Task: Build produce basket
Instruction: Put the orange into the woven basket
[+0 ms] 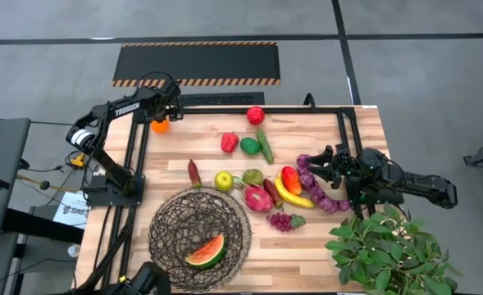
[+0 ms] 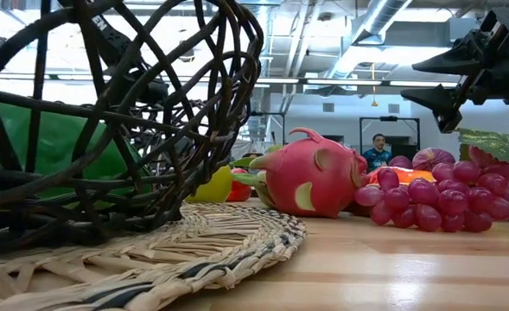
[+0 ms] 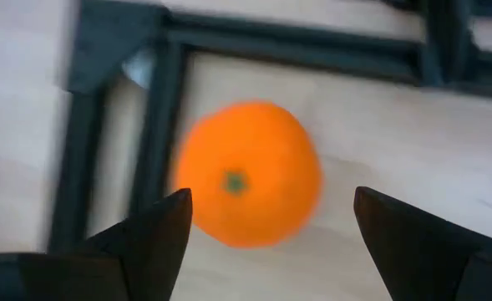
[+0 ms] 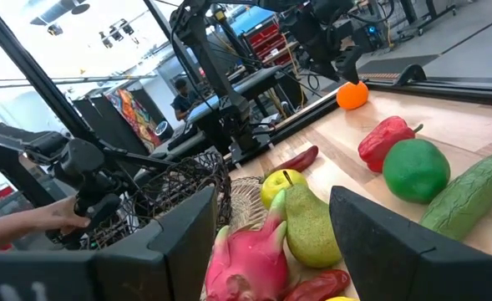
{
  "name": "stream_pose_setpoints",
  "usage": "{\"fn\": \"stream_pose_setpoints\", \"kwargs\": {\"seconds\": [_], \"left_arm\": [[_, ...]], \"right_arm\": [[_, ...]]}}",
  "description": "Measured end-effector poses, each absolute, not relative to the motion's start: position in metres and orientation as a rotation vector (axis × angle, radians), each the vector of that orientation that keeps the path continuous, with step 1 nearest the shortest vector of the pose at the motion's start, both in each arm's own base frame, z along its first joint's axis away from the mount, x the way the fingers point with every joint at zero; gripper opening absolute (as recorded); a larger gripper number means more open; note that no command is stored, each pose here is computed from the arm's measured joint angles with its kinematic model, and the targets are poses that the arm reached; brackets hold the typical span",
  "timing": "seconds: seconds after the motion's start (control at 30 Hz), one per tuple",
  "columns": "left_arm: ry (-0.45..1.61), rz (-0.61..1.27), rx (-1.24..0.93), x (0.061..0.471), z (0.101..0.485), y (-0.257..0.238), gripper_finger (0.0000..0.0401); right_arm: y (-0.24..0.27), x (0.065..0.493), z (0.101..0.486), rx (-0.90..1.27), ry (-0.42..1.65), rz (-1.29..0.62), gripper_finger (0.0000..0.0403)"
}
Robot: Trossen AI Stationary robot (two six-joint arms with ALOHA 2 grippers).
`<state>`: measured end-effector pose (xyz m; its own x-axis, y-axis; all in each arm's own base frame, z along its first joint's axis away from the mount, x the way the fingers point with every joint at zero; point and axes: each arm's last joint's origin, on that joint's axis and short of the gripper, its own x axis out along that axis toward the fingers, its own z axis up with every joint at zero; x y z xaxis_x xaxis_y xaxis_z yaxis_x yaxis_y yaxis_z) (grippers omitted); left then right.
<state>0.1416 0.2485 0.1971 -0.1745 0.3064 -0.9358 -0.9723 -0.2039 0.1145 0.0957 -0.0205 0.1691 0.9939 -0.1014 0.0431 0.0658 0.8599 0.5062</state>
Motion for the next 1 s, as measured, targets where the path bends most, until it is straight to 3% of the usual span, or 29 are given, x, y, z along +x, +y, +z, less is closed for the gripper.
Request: {"fn": "stream_pose_setpoints", "kwargs": {"seconds": [0.67, 1.0], "left_arm": [[0.916, 1.614, -1.154, 0.139, 0.192, 0.245, 0.0316], [1.006, 1.313, -1.197, 0.149, 0.19, 0.24, 0.0274]], "right_arm": [[-0.021, 0.096, 0.169, 0.513, -0.068, -0.089, 0.0255], [-0.021, 0.096, 0.169, 0.512, -0.071, -0.088, 0.0255]]}}
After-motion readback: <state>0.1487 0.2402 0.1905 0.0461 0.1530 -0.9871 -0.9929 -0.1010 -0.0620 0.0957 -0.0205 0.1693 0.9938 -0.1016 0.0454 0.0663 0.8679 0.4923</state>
